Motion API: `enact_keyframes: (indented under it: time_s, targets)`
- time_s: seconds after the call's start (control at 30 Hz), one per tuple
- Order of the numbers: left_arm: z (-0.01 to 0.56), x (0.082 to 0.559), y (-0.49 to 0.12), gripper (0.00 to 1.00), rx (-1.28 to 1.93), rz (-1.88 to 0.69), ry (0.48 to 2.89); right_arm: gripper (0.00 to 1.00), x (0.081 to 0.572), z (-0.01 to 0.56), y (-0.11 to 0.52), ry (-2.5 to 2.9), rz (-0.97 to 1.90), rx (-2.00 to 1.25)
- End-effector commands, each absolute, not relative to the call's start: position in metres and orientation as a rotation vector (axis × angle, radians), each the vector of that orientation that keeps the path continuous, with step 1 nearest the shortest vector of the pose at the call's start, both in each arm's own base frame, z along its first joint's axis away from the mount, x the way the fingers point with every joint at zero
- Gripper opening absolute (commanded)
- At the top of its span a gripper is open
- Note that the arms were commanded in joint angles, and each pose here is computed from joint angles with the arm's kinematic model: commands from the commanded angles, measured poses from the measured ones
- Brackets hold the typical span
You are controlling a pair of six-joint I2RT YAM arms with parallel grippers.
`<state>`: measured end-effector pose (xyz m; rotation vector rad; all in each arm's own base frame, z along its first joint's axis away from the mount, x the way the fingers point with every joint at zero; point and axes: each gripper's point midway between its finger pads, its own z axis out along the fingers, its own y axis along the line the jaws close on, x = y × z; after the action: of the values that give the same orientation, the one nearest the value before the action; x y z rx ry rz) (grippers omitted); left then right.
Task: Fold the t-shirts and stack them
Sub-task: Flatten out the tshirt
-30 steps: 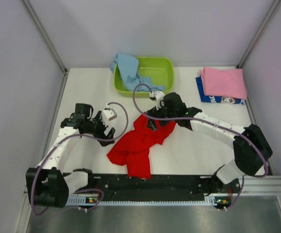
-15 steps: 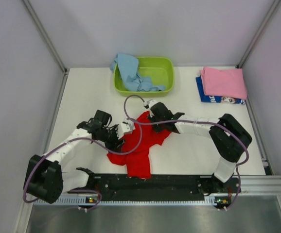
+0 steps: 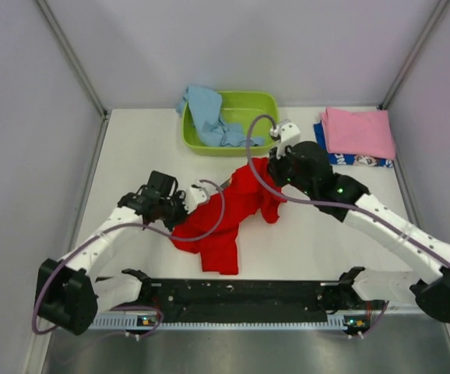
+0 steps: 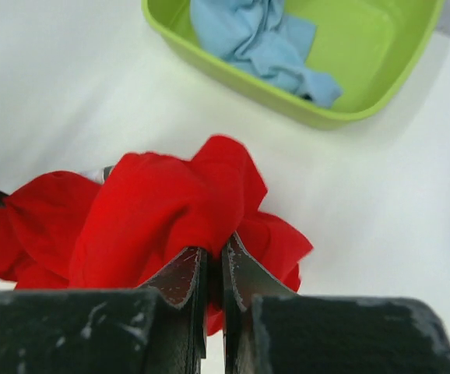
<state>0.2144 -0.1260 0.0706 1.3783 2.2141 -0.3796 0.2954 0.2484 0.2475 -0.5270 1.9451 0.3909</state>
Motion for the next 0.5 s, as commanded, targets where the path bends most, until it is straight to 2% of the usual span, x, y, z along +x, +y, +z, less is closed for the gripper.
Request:
enact_keyframes:
  time_s: [0.0, 0.13, 0.27, 0.4, 0.47]
  targets:
    - [0.176, 0.265, -0.093, 0.0, 1.16, 0.034, 2.009, 0.0, 0.282, 0.347, 0.209, 1.761, 0.356, -0.457]
    - [0.258, 0.272, -0.05, 0.0, 1.013, 0.311, 1.934, 0.0, 0.256, 0.407, 0.184, 1.634, 0.403, -0.405]
    - [0.332, 0.269, -0.017, 0.0, 0.874, 0.505, 1.831, 0.0, 0.24, 0.439, 0.158, 1.569, 0.395, -0.334]
    - [0.374, 0.249, -0.005, 0.0, 0.813, 0.523, 1.816, 0.0, 0.243, 0.442, 0.139, 1.574, 0.335, -0.232]
    - [0.376, 0.237, -0.009, 0.0, 0.831, 0.469, 1.817, 0.0, 0.249, 0.435, 0.135, 1.594, 0.293, -0.213]
